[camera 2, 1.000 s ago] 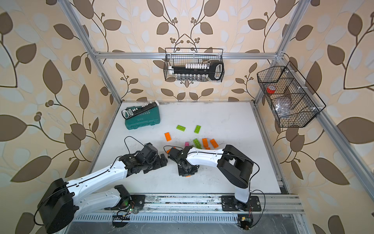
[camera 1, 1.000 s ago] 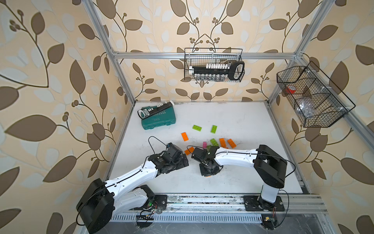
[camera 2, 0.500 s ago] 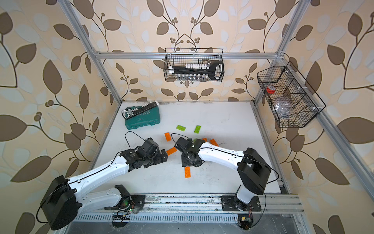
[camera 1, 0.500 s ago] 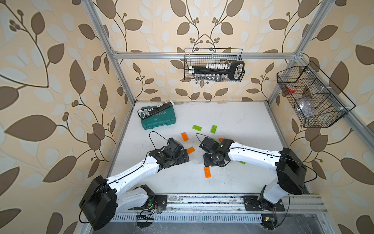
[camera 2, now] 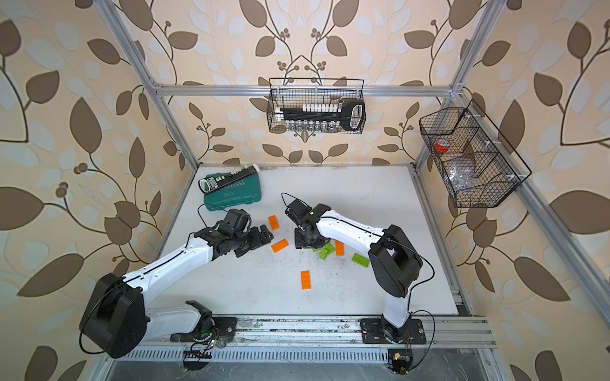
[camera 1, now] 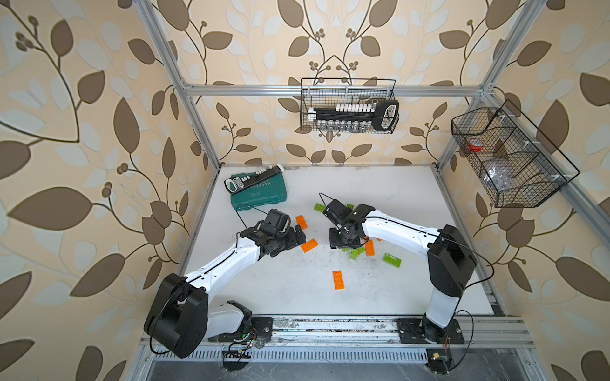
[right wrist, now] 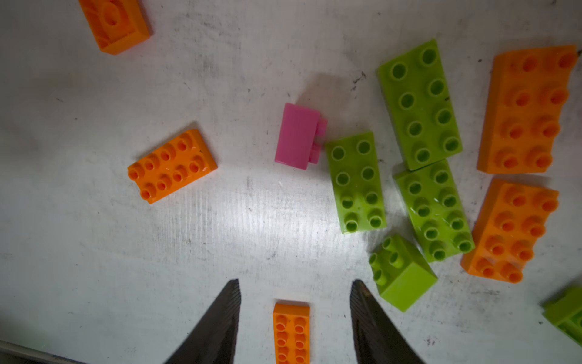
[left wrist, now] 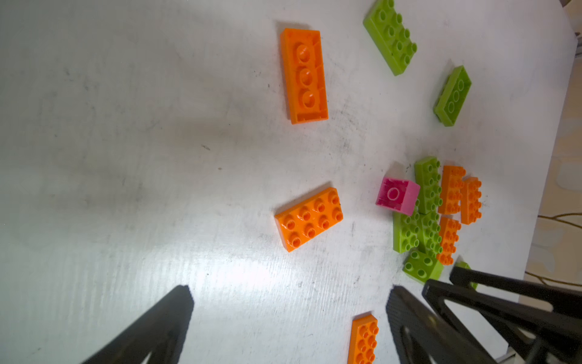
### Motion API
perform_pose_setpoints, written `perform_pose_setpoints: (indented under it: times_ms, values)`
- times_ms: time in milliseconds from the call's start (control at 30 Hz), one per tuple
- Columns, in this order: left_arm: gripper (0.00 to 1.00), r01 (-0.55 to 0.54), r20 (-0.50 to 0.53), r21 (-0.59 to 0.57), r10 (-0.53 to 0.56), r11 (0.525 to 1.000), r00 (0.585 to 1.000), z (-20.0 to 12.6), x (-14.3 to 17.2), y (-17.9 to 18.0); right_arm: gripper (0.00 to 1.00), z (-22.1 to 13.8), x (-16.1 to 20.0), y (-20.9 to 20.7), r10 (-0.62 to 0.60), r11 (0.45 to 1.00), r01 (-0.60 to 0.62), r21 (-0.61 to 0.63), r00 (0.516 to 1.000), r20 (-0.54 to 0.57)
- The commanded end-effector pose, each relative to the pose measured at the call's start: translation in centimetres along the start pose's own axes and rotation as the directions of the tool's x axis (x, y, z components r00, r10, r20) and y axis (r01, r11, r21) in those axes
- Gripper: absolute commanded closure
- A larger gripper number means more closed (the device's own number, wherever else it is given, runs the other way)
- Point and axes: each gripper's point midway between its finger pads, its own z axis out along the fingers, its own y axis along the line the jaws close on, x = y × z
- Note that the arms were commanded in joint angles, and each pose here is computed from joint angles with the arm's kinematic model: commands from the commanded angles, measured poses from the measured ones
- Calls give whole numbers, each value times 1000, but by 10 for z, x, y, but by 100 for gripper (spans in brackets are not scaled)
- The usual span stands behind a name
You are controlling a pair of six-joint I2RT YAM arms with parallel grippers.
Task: Assemble a small pinwheel with lego
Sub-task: Pick up the lego brick from the center of the board.
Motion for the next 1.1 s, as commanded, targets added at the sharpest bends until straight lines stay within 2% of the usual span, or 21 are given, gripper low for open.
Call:
perform_pose_setpoints:
  times_ms: [0, 67, 167, 300, 433, 633, 1067]
  values:
    - [1, 30, 11, 58, -31, 998, 999, -8, -9, 0, 43, 3, 8, 21, 40, 999, -40, 12, 999, -20]
    - [1, 60, 19, 55, -61, 997, 998, -13, -13, 7, 42, 9, 9, 32, 110, 994, -110, 26, 994, -19]
    - [1, 134, 39, 55, -136, 989, 990, -22, -21, 20, 33, 20, 7, 43, 190, 981, -190, 44, 982, -1]
    - [1, 233, 67, 86, -239, 969, 969, -38, -36, 40, 26, 27, -2, 53, 261, 962, -264, 71, 964, 41]
    - [1, 246, 80, 93, -253, 965, 964, -49, -43, 45, 20, 28, -11, 64, 318, 946, -322, 48, 946, 67]
    - [1, 235, 83, 89, -242, 968, 967, -54, -45, 45, 21, 38, -16, 81, 353, 935, -355, 23, 934, 53]
    - [1, 245, 84, 89, -252, 966, 964, -55, -49, 51, 30, 64, -21, 87, 359, 929, -361, 85, 932, 45]
